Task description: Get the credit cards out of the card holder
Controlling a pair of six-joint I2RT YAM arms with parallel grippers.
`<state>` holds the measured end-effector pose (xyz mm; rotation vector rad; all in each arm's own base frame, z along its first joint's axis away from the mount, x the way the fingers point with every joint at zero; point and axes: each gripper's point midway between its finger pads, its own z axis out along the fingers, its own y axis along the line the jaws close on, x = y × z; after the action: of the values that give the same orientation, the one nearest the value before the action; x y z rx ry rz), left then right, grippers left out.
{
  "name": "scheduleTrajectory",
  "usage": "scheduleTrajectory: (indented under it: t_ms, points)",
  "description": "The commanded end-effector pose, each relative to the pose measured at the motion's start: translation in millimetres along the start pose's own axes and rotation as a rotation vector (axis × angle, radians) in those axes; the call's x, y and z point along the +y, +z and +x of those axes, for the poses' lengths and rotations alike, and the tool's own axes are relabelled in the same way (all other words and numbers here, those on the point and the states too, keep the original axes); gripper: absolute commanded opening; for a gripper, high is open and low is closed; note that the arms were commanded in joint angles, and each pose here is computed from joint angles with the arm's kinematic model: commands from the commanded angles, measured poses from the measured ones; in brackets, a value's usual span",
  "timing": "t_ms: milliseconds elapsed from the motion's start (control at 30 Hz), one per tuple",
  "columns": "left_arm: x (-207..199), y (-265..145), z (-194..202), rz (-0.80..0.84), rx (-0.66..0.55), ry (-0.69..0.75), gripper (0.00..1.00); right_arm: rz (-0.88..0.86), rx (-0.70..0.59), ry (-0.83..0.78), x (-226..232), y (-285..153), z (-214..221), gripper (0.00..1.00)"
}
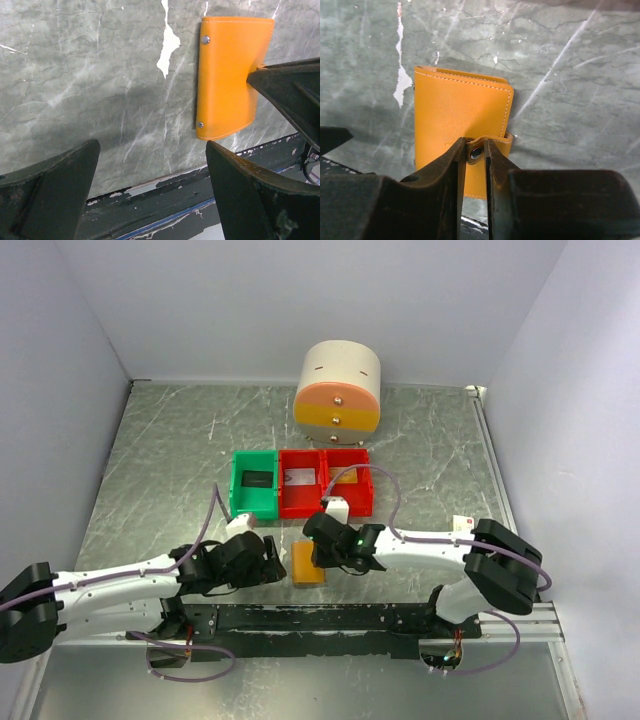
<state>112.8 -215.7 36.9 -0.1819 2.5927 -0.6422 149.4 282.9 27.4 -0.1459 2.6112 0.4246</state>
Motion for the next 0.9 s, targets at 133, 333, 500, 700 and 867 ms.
scheduleTrajectory:
  t_ms: [133,333,500,700,867]
  points:
    - [-29.5,-3.2,-8.8,0.068,0.004,0.024,1.00,-0.123,0.074,0.068,-5.9,-1.3,15.7,0.26]
    - [-34.1,-2.1,-11.1,0.058,0.006,0.038,0.99,-0.025,0.097,0.033,-19.7,-1.2,16.0,0.24]
    - [-37.2,-3.0,-14.6,0.044,0.004,0.053,0.99,0.014,0.077,0.026,-20.6,-5.1,8.0,0.22]
    - [-39.2,-5.1,-17.5,0.036,0.000,0.063,0.99,0.080,0.018,0.079,-33.6,-19.4,-4.1,0.24]
    - [-40.9,-6.6,-19.6,0.043,-0.008,0.061,1.00,0.090,0.011,0.099,-44.6,-23.9,0.1,0.25]
